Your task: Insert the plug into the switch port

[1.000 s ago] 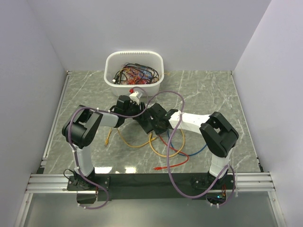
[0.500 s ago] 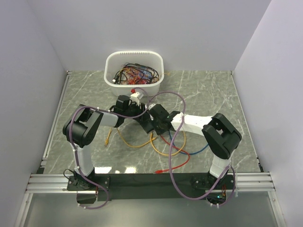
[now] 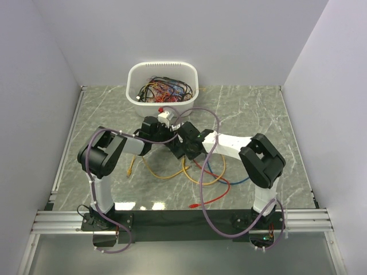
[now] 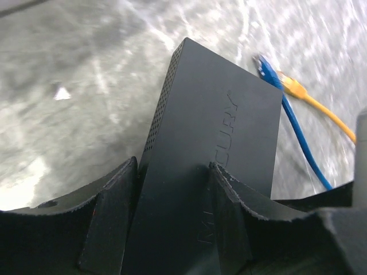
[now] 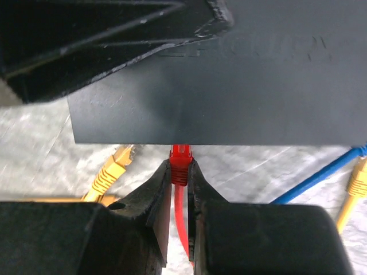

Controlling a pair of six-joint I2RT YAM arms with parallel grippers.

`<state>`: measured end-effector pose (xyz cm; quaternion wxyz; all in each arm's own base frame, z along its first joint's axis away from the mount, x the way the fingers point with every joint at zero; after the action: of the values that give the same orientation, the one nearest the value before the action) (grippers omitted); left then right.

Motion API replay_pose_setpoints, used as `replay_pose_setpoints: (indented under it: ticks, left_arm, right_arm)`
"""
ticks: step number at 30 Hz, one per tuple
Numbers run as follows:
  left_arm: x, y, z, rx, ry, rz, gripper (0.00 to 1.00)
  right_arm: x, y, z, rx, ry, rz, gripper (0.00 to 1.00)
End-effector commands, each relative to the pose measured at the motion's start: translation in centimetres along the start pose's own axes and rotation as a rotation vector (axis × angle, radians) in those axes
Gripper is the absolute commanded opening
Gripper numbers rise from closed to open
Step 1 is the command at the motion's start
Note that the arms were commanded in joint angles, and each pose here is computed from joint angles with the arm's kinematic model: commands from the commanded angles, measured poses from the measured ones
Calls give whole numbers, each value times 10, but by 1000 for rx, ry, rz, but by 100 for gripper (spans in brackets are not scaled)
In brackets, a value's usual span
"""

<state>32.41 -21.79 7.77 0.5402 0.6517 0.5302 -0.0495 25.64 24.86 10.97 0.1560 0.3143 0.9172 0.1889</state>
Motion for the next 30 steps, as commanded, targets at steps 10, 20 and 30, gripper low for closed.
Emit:
replay_pose_setpoints:
  ticks: [10, 20, 30]
  left_arm:
    - [-75, -105, -22, 475, -346, -32, 62]
    - [-87, -97, -23, 508, -418, -30, 66]
    - [-76, -77, -29, 450, -333, -62, 87]
  right_arm:
    - [-24, 108, -33, -851, -116, 141, 0]
    - [-25, 113, -67, -1030, -22, 107, 0]
    - [-19, 78, -64, -1007, -26, 171, 25]
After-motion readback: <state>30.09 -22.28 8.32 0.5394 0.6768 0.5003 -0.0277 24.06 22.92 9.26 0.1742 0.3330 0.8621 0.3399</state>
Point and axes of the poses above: each gripper's point midway between its finger pads, its own z axis out along the fingers, its own x axis along the line the jaws close on, y = z × x, the point moved 10 cm from there along -z, back along the fingers, and after that the axes turned 15 degrees about -z, right-handed, at the moved point
